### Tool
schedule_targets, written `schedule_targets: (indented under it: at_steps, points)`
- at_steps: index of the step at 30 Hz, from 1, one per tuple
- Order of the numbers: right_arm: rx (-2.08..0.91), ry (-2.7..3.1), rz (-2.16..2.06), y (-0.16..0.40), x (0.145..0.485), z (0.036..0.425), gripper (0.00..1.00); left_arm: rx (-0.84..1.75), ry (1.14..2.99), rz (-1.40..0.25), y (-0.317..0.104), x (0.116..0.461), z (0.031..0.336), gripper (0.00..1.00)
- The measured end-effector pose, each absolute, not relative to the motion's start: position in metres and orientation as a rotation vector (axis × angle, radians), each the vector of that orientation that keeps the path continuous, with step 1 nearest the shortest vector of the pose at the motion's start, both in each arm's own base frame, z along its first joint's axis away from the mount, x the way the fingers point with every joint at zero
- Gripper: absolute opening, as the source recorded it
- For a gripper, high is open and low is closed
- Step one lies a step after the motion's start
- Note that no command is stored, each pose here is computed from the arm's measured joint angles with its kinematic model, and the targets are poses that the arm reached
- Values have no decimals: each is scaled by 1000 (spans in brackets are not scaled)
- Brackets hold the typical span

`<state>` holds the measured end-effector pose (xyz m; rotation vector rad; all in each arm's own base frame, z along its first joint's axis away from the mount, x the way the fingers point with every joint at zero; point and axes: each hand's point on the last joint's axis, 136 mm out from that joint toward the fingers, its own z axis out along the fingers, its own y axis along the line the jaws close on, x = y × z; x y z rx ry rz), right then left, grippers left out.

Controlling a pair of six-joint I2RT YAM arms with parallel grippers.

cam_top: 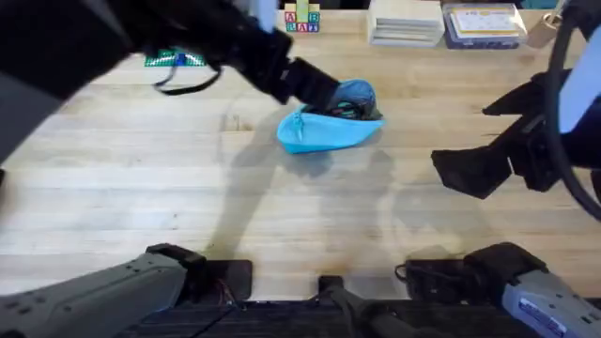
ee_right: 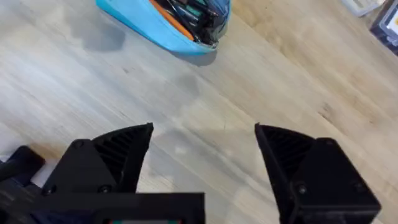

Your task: Unzip the bag, pick up the pens from the table one at a time and place them inside, then zip the bag closed.

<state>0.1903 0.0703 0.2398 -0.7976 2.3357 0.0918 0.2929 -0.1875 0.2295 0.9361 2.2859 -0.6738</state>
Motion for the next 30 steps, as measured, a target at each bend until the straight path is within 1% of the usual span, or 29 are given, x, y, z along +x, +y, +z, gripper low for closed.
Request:
schedule_targets:
  at_steps: [4, 7, 12, 20, 30]
  points:
    - [-799, 2339, 92, 70, 190, 239, 998, 945, 2308, -629, -163, 278, 234, 993]
    - [-799, 2339, 92, 70, 190, 239, 998, 1007, 2313, -595, -149, 263, 234, 993]
    - [-810, 2334, 128, 75, 188, 240, 998, 1135, 2330, -557, -132, 244, 225, 993]
    - [-834, 2365, 201, 81, 177, 235, 998, 1189, 2328, -458, -115, 248, 220, 993]
    - [-846, 2388, 264, 86, 168, 231, 998, 1206, 2327, -422, -112, 249, 218, 993]
